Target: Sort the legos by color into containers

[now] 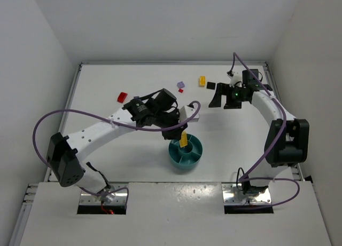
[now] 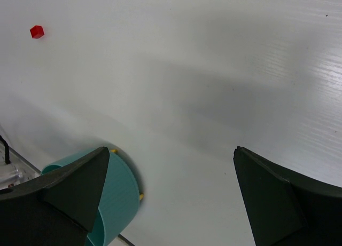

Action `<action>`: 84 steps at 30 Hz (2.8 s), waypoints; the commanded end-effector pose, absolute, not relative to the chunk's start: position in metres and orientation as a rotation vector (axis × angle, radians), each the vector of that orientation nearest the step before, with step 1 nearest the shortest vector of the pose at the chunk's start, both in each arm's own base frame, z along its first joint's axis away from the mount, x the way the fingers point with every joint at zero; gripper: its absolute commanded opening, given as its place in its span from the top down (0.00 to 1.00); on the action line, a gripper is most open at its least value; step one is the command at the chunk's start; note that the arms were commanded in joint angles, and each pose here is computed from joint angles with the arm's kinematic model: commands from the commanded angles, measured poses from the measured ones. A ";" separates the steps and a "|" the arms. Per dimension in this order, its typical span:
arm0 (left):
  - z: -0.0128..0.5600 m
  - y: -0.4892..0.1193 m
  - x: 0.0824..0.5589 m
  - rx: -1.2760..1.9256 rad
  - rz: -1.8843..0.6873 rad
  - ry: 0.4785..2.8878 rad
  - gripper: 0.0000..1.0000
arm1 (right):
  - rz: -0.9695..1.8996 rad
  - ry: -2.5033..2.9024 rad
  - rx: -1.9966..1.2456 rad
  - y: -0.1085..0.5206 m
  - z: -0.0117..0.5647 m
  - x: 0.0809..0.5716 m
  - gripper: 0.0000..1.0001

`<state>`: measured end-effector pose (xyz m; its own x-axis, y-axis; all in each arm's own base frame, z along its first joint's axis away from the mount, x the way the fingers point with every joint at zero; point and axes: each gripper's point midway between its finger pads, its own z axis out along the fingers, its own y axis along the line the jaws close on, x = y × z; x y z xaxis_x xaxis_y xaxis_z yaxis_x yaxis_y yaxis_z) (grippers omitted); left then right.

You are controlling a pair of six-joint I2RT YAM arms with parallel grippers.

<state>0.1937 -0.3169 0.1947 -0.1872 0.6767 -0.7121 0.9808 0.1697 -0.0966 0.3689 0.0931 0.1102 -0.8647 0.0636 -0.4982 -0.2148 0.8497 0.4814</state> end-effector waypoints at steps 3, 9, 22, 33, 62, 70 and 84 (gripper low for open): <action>0.197 -0.329 0.186 1.606 -0.783 1.877 1.00 | 0.731 2.453 -0.130 0.093 0.127 0.383 0.00; 0.189 -0.335 0.187 1.620 -0.787 1.881 1.00 | 0.734 2.461 -0.127 0.093 0.124 0.381 0.00; 0.168 -0.337 0.184 1.639 -0.779 1.929 1.00 | 0.736 2.470 -0.124 0.093 0.121 0.381 0.00; 0.160 -0.338 0.185 1.648 -0.777 1.950 0.98 | 0.750 2.476 -0.124 0.094 0.118 0.378 0.00; 0.305 -0.260 0.327 1.028 -0.527 1.878 0.07 | 0.442 2.378 -0.199 0.089 0.144 0.492 0.07; 0.310 -0.197 0.353 0.798 -0.440 1.944 0.04 | 0.242 2.419 -0.214 0.124 0.105 0.567 0.07; 0.299 -0.142 0.365 0.579 -0.448 1.995 0.03 | -0.017 2.453 -0.082 0.124 0.049 0.593 0.05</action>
<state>0.3680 -0.1422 0.2841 -0.4492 0.2477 -0.8584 0.5664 0.8220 -0.0592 0.5693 0.1369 0.0127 -0.8279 -0.1131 -0.5493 -0.1296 0.9915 -0.0087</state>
